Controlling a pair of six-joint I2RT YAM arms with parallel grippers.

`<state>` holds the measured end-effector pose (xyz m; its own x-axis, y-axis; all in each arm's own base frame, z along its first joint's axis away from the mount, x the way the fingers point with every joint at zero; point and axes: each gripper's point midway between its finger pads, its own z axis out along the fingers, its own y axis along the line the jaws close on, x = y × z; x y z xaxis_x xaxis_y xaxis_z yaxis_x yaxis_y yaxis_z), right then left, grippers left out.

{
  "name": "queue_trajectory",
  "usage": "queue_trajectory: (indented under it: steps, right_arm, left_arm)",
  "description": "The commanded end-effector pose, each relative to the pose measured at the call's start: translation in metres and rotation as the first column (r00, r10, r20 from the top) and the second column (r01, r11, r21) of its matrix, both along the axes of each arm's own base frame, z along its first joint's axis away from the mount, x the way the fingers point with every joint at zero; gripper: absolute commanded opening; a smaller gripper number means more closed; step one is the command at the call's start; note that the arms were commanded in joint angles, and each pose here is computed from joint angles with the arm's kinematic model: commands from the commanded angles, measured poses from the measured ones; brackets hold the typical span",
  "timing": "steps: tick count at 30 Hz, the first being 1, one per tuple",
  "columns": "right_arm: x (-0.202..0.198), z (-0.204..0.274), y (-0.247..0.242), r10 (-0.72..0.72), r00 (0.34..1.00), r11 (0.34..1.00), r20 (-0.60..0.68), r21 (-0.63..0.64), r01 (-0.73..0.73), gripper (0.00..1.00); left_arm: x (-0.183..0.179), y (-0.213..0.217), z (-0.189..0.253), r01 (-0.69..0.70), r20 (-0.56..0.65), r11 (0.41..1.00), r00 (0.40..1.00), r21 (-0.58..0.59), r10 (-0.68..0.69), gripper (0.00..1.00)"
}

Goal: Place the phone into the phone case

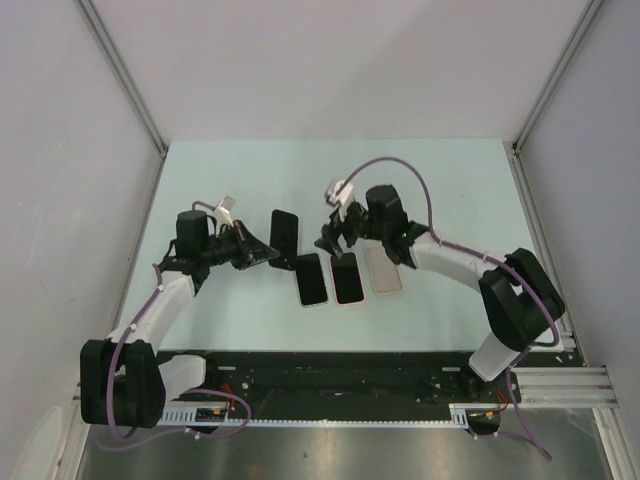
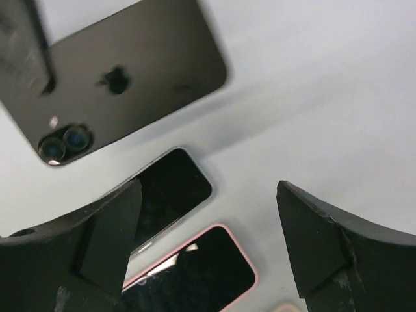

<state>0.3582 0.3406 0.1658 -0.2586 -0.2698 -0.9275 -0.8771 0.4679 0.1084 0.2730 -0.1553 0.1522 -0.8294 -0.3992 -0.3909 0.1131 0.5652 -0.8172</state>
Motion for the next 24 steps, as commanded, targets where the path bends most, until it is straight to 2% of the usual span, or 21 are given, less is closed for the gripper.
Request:
queue_trajectory:
  steps: [1, 2, 3, 5, 6, 8, 9, 10, 14, 18, 24]
  right_arm:
    - [0.006, 0.045, 0.004, 0.084, 0.788, 0.996, 0.610, -0.068, -0.053, 0.89]
    - [-0.003, 0.031, 0.000, 0.119, 0.751, 0.992, 0.650, -0.111, -0.061, 0.89]
    - [-0.003, 0.051, 0.000, 0.085, 0.677, 0.996, 0.731, -0.067, -0.052, 0.88]
    - [-0.017, 0.042, -0.004, 0.088, 0.607, 0.996, 0.789, -0.080, -0.041, 0.86]
    - [-0.021, 0.065, -0.005, 0.058, 0.486, 0.998, 0.872, -0.052, -0.025, 0.83]
    - [-0.035, 0.062, -0.005, 0.052, 0.407, 0.999, 0.912, -0.051, -0.015, 0.72]
    - [-0.037, 0.083, -0.008, 0.000, 0.312, 1.000, 0.950, -0.005, 0.013, 0.62]
    - [-0.040, 0.086, -0.007, -0.009, 0.282, 1.000, 0.959, 0.003, 0.019, 0.59]
    - [-0.054, 0.099, 0.001, 0.010, 0.202, 1.000, 0.979, -0.012, 0.013, 0.55]
    - [-0.060, 0.105, 0.005, 0.020, 0.185, 1.000, 0.983, -0.023, 0.013, 0.56]
    - [-0.076, 0.105, 0.018, 0.099, 0.121, 0.995, 0.988, -0.099, -0.006, 0.52]
  left_arm:
    - [-0.017, -0.017, 0.065, 0.138, 0.076, 0.981, 0.989, -0.134, -0.128, 0.00]
    - [-0.021, -0.019, 0.070, 0.153, 0.070, 0.977, 0.987, -0.151, -0.144, 0.00]
    - [-0.024, -0.020, 0.075, 0.156, 0.062, 0.973, 0.987, -0.172, -0.148, 0.00]
    - [-0.032, -0.024, 0.082, 0.182, 0.050, 0.961, 0.983, -0.207, -0.176, 0.00]
    - [-0.036, -0.025, 0.084, 0.185, 0.029, 0.955, 0.983, -0.230, -0.183, 0.00]
    - [-0.045, -0.028, 0.090, 0.217, 0.017, 0.938, 0.975, -0.269, -0.221, 0.00]
    - [-0.047, -0.028, 0.090, 0.227, 0.011, 0.933, 0.972, -0.278, -0.233, 0.00]
    - [-0.049, -0.029, 0.092, 0.238, 0.010, 0.928, 0.969, -0.286, -0.246, 0.00]
    - [-0.062, -0.032, 0.090, 0.267, -0.041, 0.902, 0.954, -0.340, -0.297, 0.00]
    - [-0.070, -0.032, 0.086, 0.268, -0.069, 0.893, 0.947, -0.361, -0.312, 0.00]
    - [-0.075, -0.032, 0.080, 0.255, -0.105, 0.889, 0.943, -0.380, -0.315, 0.00]
